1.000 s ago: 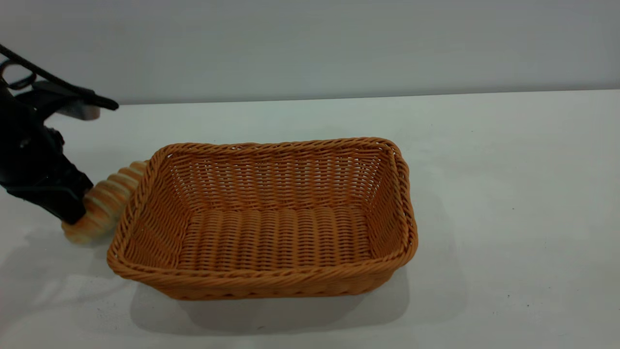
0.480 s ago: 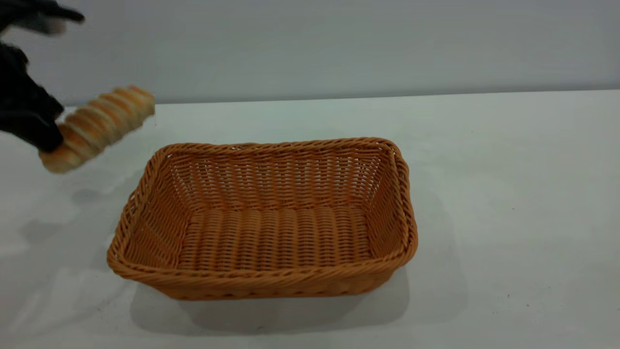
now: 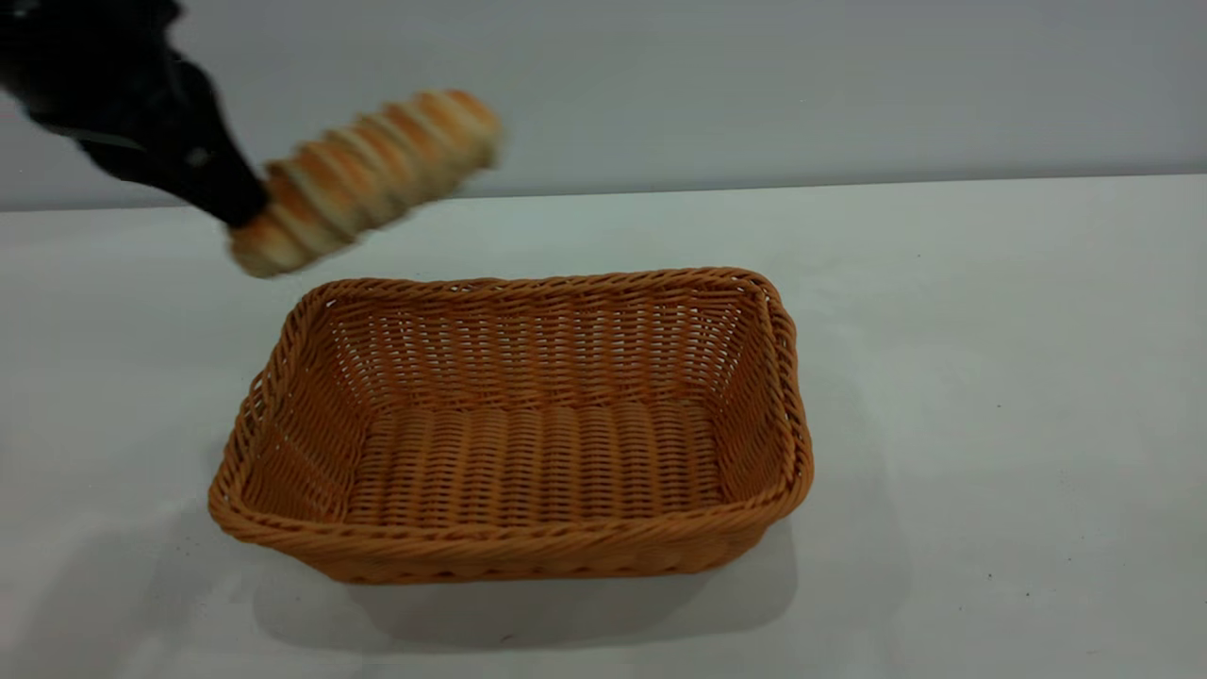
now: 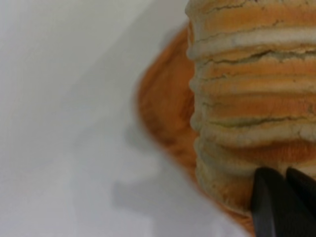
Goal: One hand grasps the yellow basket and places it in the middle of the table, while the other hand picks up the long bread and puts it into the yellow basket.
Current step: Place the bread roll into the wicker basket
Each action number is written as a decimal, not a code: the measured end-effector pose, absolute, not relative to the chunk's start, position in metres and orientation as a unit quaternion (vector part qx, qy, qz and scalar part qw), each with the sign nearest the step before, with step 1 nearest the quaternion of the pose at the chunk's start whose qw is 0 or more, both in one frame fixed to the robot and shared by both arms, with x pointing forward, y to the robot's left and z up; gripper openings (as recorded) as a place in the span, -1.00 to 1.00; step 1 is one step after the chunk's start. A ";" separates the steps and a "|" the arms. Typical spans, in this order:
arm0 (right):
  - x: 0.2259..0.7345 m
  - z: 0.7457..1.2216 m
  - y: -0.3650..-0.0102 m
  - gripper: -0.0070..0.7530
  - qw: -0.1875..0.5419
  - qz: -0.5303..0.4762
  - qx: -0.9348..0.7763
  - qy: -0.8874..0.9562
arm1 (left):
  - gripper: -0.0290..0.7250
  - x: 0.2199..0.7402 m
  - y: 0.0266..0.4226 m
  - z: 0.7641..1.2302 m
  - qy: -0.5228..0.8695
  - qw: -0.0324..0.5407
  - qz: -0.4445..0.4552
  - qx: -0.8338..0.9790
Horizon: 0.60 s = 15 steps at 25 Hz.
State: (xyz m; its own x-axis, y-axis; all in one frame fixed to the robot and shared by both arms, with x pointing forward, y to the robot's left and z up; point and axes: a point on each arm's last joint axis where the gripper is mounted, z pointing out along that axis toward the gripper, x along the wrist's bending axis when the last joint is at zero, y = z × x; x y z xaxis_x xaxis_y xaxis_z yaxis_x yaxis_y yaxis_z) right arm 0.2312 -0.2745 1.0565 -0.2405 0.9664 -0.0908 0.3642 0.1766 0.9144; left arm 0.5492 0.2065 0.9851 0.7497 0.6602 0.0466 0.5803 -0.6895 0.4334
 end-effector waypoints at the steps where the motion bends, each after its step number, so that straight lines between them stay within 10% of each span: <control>1: 0.231 1.056 -0.275 -0.14 0.368 0.409 0.494 0.673 | -0.92 0.546 0.201 0.985 0.323 0.199 0.093 0.920; 15: 0.231 1.057 -0.274 -0.14 0.367 0.410 0.496 0.672 | -0.92 0.537 0.185 0.966 0.263 0.180 0.025 0.948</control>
